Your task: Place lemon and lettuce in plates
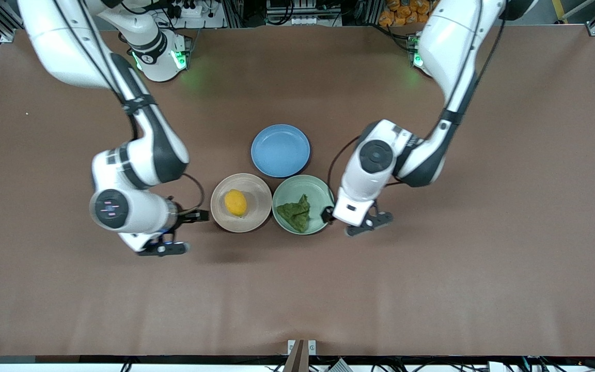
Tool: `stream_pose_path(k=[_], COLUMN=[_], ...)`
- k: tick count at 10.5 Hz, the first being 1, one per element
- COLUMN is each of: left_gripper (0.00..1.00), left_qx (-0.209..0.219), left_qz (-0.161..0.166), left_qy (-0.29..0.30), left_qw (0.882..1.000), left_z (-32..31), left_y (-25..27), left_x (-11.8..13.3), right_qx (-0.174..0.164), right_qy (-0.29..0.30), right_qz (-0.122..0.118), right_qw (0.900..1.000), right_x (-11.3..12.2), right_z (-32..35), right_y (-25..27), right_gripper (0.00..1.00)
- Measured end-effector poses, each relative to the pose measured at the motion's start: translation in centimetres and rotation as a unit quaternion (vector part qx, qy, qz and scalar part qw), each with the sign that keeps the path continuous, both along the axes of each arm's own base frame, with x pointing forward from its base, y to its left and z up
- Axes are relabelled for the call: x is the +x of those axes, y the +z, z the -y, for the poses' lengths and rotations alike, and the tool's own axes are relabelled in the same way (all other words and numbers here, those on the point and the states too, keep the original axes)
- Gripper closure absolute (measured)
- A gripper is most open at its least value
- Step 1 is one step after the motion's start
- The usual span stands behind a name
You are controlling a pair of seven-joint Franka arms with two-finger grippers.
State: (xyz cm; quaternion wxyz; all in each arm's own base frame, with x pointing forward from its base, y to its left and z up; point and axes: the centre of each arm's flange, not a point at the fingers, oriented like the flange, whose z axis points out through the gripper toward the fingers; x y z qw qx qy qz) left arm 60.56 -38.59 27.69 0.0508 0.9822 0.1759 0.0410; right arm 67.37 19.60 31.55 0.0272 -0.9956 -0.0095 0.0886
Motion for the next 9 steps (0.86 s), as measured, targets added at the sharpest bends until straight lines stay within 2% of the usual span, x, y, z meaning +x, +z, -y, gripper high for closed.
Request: stream_pose_path(k=[3, 6, 9], left_gripper=[0.00, 0.00, 0.00], left_qx=[0.011, 0.022, 0.053], left_qz=[-0.006, 0.004, -0.032], left_qy=[0.014, 0.022, 0.005], left_qw=[1.000, 0.999, 0.998], left_z=[-5.9, -8.4, -13.6], left_y=[2.9, 5.0, 8.3], left_x=[2.9, 3.9, 4.4], right_qx=[-0.004, -0.005, -0.019], right_qy=[-0.051, -0.087, -0.102], right_qz=[-0.001, 0.012, 0.032], right_qw=[0.999, 0.996, 0.994], right_x=[1.2, 1.5, 1.1], right_z=[7.6, 13.5, 17.2], right_y=[3.2, 6.6, 10.3], right_gripper=[0.00, 0.00, 0.00])
